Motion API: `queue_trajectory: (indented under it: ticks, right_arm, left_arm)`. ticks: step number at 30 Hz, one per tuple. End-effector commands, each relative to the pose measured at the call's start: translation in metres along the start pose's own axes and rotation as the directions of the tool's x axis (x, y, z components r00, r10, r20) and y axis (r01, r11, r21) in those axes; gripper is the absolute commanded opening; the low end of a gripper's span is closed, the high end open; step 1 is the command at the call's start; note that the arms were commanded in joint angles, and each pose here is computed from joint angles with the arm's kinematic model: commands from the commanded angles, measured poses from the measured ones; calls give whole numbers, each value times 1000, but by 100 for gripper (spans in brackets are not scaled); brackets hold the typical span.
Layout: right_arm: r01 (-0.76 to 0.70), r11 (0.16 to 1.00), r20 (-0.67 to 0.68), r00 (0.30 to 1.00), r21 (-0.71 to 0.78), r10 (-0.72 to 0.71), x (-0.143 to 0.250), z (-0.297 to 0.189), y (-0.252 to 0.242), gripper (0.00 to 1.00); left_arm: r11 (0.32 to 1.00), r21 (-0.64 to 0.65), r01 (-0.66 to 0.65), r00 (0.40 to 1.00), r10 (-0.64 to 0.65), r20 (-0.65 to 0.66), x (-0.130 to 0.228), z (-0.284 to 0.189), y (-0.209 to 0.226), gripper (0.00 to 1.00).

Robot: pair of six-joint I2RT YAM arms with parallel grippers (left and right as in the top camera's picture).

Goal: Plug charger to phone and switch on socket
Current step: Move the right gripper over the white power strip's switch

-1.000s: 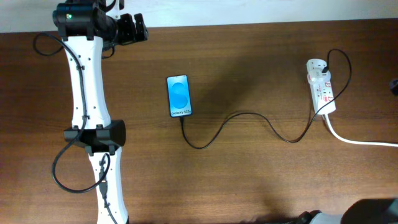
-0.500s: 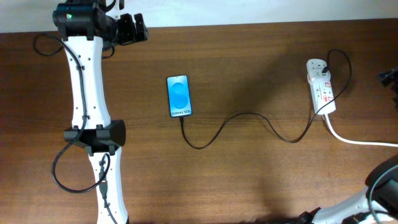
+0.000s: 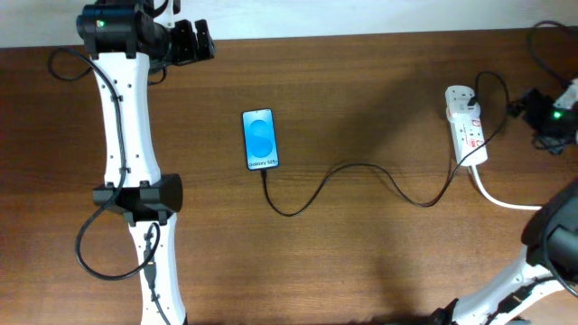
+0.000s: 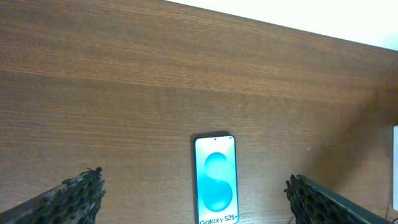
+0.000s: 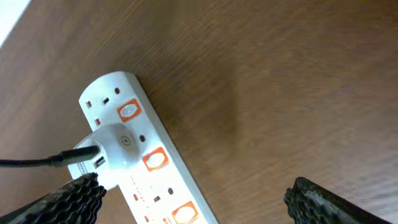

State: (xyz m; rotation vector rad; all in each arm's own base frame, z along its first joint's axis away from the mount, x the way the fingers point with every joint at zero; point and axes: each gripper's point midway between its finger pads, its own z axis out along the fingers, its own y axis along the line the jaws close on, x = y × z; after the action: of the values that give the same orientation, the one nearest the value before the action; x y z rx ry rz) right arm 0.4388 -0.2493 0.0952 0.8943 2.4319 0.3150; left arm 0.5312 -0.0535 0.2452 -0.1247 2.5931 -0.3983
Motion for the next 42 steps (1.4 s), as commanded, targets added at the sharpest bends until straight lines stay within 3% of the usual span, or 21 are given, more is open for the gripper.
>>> queue_trajectory:
  ticks: [1,15,42]
  right_arm:
    - [47,997,4,999,65,-47,-1,16,3,98]
    - [13,998,-99,995,65,-6,27,60,-10,98]
    - [68,996,-205,977,62,-54,59,88,1,98]
  left_arm:
    - [1000,-4,-6,1000,6,24,-3,-12,-3,99]
    - [1000,-4,-6,1000,6,24,-3,-12,-3,99]
    - [1000,-4,-6,1000,6,24,-3,-12,-3,99]
